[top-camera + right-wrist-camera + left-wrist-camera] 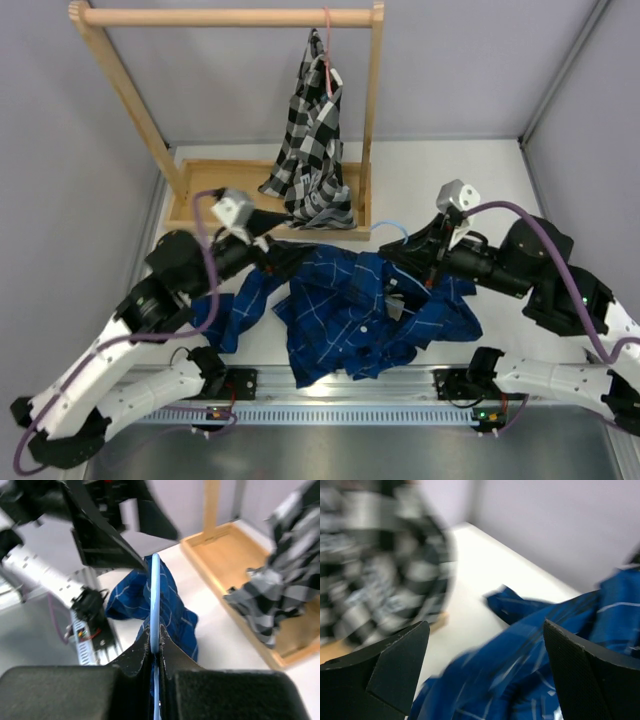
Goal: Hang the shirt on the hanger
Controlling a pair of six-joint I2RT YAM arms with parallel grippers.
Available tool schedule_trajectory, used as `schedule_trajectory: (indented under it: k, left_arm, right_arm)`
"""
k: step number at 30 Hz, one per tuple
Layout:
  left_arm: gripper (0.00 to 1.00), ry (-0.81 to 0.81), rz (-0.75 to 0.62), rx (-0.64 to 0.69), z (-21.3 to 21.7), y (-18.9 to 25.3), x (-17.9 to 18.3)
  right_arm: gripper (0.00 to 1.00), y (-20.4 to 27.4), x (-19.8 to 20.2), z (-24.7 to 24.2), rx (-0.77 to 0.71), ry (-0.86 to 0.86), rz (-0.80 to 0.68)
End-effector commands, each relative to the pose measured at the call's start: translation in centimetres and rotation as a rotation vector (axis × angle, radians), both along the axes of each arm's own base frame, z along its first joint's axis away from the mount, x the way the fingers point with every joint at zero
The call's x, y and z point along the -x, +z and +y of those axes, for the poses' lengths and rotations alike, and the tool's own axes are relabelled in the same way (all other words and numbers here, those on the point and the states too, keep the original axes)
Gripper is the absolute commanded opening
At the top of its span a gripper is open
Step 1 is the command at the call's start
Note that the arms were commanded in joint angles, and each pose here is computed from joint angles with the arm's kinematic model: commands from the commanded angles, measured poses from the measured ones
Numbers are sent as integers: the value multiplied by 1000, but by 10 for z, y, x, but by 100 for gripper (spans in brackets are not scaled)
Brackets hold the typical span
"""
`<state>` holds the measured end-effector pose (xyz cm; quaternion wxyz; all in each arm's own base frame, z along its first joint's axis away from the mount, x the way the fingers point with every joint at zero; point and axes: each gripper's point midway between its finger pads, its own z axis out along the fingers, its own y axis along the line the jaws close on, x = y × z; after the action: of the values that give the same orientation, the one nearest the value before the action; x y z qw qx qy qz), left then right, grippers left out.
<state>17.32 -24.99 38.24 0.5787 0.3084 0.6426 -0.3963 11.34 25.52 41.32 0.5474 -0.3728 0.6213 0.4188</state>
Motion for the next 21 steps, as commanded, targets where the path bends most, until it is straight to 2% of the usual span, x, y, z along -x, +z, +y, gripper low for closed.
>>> schedule_trajectory:
  k: [1, 3, 4, 8, 13, 17, 19, 21]
  left_arm:
    - [98, 613, 89, 243, 99, 0, -43]
    - [98, 640, 90, 319, 117, -4, -32]
    - [98, 654, 118, 300, 116, -26, -35]
    - [98, 702, 159, 236, 112, -69, -47]
    - [98, 641, 127, 189, 83, -87, -63]
    - [96, 555, 124, 207, 62, -82, -64]
    - [90, 548, 118, 213, 59, -84, -64]
    - [72, 546, 111, 211, 58, -85, -66]
  right_arm:
    - [0, 43, -17, -30, -130, -177, -71]
    - [0, 48, -18, -35, -133, -194, -85]
    - [0, 55, -16, -38, -141, -191, -100]
    - [0, 66, -8, -37, -143, -146, -116]
    - [0, 72, 1, -29, -127, -78, -116]
    - [0, 72, -2, -30, -121, -95, -118]
    - [0, 70, -8, -30, -111, -122, -119]
    - [0, 67, -10, -29, -104, -125, -117]
